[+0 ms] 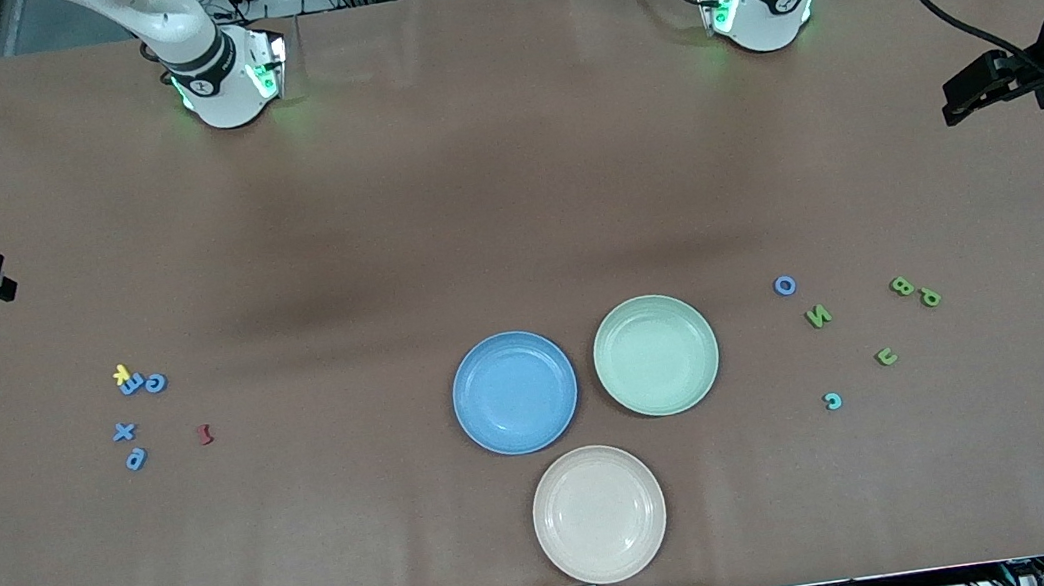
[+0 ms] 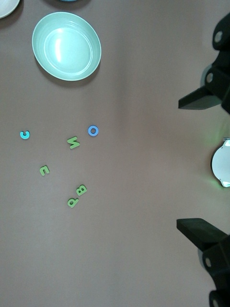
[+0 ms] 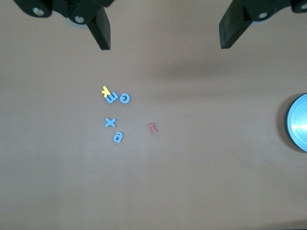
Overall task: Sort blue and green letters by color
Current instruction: 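Reach the right gripper to blue letters while the left gripper reaches green ones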
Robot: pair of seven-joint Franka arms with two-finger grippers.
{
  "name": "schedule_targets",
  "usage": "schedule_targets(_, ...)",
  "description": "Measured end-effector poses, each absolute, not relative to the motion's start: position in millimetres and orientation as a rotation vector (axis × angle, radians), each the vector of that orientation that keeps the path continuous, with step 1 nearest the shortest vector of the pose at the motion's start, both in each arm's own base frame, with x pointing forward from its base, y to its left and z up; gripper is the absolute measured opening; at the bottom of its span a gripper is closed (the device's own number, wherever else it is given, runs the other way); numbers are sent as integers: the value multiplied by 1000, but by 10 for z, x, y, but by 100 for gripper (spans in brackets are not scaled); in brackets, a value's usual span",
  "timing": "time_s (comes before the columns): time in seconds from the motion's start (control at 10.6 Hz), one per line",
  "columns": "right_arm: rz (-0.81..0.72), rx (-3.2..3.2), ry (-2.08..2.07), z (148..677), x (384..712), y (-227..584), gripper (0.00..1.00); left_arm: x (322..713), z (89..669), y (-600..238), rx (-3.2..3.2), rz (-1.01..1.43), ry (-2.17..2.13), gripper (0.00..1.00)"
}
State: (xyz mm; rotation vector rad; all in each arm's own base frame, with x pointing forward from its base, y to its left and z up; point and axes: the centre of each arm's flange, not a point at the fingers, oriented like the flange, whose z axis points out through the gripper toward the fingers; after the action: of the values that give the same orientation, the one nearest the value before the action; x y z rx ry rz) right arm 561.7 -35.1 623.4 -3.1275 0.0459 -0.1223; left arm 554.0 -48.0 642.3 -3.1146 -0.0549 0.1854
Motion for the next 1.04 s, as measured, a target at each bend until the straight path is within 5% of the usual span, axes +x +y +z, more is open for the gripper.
schedule_targets(0.66, -70, -3127, 46, 6078, 5633, -353, 100, 5567, 6427, -481, -3118, 159, -49, 100)
schedule_targets(1.04, -23, -3126, 95, 5361, 5708, -537, 100, 5678, 6314, -452, -3123, 145, -54, 100)
